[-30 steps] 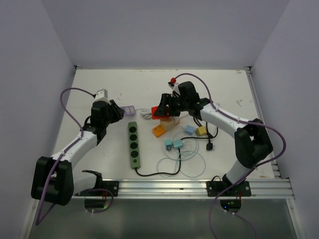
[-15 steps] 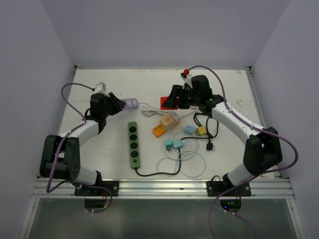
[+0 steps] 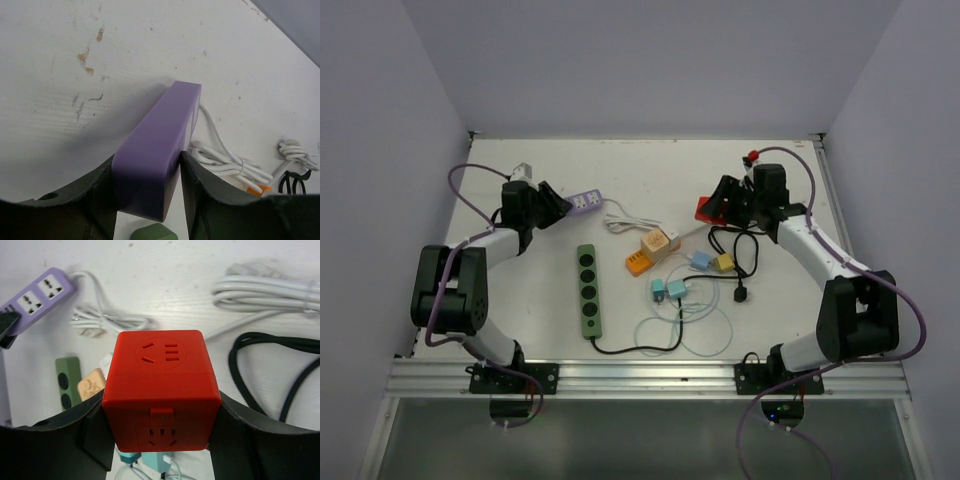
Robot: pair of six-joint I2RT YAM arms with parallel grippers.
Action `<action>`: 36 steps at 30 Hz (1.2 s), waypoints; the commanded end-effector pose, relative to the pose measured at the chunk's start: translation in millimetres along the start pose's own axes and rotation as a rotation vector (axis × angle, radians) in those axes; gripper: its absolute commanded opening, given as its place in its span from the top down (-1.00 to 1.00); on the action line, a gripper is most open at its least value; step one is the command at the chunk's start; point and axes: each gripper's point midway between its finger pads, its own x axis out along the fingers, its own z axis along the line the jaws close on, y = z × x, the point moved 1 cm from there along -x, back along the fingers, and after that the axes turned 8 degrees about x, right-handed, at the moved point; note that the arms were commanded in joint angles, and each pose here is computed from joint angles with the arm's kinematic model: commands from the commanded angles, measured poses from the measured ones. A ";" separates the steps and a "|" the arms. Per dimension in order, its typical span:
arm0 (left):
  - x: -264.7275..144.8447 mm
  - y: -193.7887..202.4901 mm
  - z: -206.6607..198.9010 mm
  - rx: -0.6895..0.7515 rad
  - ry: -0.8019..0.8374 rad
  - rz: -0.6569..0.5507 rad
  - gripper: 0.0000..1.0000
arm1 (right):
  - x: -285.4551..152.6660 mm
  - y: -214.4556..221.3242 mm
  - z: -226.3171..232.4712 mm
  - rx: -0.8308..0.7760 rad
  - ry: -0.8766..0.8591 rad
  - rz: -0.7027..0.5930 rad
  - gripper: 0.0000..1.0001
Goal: Pull the plug off the socket
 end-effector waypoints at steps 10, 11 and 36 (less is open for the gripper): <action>-8.8 37.0 45.0 0.002 -0.190 0.139 -0.53 | -19.3 -11.9 -62.2 -0.010 0.241 -0.137 0.93; -9.9 36.0 44.5 0.002 -0.190 0.137 -0.57 | -19.3 -9.4 -66.4 -0.003 0.250 -0.132 0.90; -87.3 -35.4 -16.4 0.198 -0.062 0.013 -0.99 | -30.8 -13.0 -82.6 0.068 0.341 -0.108 -0.83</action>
